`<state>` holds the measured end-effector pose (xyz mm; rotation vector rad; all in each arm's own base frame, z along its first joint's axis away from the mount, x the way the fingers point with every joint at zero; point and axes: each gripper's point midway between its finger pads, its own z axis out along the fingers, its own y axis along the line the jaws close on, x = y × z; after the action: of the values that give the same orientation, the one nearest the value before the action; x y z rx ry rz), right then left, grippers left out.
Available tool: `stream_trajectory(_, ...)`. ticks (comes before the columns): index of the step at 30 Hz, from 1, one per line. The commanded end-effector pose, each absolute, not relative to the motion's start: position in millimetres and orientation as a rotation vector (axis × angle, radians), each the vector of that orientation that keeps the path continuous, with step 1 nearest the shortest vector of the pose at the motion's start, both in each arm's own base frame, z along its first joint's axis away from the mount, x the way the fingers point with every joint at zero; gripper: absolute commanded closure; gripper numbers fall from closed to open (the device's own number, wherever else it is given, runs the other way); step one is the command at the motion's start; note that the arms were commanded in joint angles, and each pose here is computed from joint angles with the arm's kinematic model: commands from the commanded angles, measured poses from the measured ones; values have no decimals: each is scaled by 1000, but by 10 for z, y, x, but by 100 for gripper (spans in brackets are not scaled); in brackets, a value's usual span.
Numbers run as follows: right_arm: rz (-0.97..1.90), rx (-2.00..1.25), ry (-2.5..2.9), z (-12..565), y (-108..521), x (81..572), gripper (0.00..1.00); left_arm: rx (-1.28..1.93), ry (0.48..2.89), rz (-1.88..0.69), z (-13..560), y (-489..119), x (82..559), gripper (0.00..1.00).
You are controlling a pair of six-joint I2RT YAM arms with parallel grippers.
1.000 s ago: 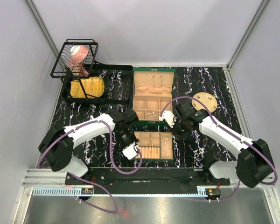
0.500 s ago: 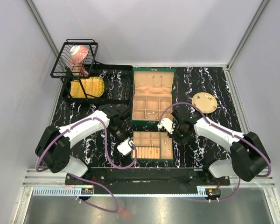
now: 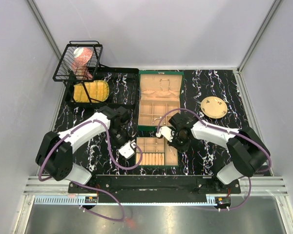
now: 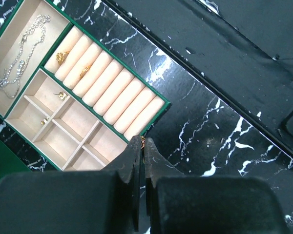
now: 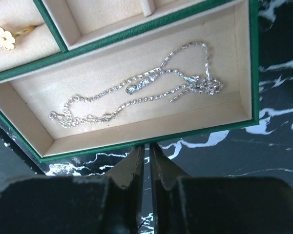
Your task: Organize the mixed jewelry
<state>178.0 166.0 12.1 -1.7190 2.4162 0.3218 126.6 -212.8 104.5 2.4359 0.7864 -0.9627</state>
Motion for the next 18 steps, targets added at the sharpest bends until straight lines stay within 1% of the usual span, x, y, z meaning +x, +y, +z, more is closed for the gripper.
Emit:
stream_trajectory(1, 356, -1692, 2306, 274, 2010, 2004, 86, 2478, 387, -815, 1221, -2160, 1367, 100)
stream_trajectory(8, 366, -1717, 2276, 300, 2288, 2127, 86, 2561, 188, -794, 1214, -2071, 1344, 100)
stream_trajectory(16, 378, -1741, 2262, 296, 2500, 2137, 88, 2565, 3, -906, 1190, -2032, 1204, 100)
stream_trajectory(18, 375, -1742, 2260, 320, 2522, 2143, 88, 2561, 3, -920, 1151, -2035, 1189, 100)
